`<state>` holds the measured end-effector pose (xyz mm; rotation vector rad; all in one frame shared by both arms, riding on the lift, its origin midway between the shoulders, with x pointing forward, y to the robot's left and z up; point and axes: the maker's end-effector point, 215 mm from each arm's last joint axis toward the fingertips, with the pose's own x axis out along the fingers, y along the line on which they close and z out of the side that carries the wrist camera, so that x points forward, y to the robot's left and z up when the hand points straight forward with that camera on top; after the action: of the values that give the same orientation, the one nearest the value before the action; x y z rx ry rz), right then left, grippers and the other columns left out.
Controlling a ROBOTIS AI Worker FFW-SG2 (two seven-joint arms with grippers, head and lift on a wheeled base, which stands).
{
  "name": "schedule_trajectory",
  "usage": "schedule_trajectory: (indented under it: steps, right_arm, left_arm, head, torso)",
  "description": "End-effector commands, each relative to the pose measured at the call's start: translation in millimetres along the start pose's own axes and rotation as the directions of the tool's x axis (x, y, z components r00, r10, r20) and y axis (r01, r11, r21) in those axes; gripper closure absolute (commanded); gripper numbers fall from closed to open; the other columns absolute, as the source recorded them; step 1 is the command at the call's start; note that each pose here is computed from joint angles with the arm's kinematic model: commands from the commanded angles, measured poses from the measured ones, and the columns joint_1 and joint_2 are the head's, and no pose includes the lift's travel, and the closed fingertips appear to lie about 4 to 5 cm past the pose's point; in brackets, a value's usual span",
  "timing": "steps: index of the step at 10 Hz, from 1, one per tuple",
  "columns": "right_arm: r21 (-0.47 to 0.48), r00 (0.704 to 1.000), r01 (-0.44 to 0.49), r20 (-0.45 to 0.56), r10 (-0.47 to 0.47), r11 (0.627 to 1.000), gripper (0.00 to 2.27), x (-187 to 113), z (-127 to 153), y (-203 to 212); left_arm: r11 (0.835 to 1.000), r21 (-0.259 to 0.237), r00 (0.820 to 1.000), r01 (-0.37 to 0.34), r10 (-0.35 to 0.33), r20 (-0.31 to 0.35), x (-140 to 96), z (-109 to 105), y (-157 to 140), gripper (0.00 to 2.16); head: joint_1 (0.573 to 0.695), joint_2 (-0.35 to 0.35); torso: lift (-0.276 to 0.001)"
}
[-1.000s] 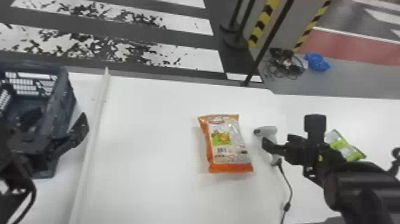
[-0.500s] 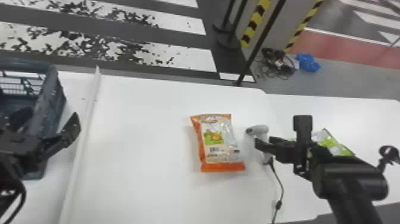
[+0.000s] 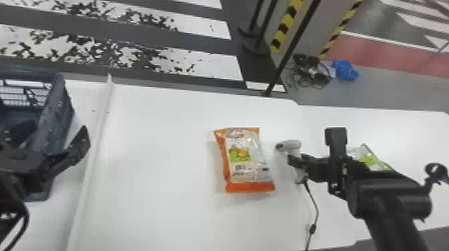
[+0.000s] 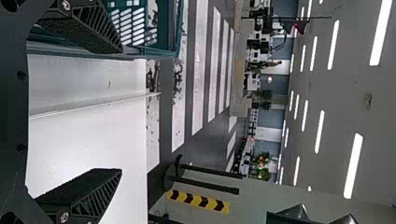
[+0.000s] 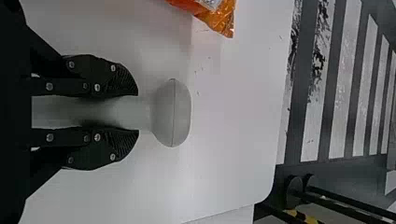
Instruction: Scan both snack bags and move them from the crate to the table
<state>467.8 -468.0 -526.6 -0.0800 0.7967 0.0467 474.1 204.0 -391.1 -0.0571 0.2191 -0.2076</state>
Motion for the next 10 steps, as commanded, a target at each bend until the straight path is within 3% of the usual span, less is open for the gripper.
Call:
schedule_trajectory:
  steps: [1, 7, 10]
  right_arm:
    - [-0.001, 1.0, 0.006, 0.024, -0.006, 1.0, 2.25, -9.9, 7.4, 1.3]
    - [0.031, 0.998, -0.059, 0.024, 0.058, 0.998, 2.25, -102.1, 6.2, 68.8]
    - [0.026, 0.989, -0.151, 0.01, 0.15, 0.988, 2.25, -134.6, 2.9, 126.5]
  left_arm:
    - [1.0, 0.0, 1.0, 0.0, 0.0, 0.0, -0.4, 0.0, -0.2, 0.09]
    - [1.0, 0.002, 1.0, -0.007, 0.007, 0.006, -0.2, 2.8, 2.6, 0.09]
    - [1.0, 0.001, 1.0, -0.017, 0.017, 0.009, -3.1, 1.7, 5.4, 0.09]
  head:
    - [0.695, -0.304]
    - [0.695, -0.271]
    - [0.695, -0.218]
  torso:
    - [-0.088]
    - [-0.088]
    - [-0.088]
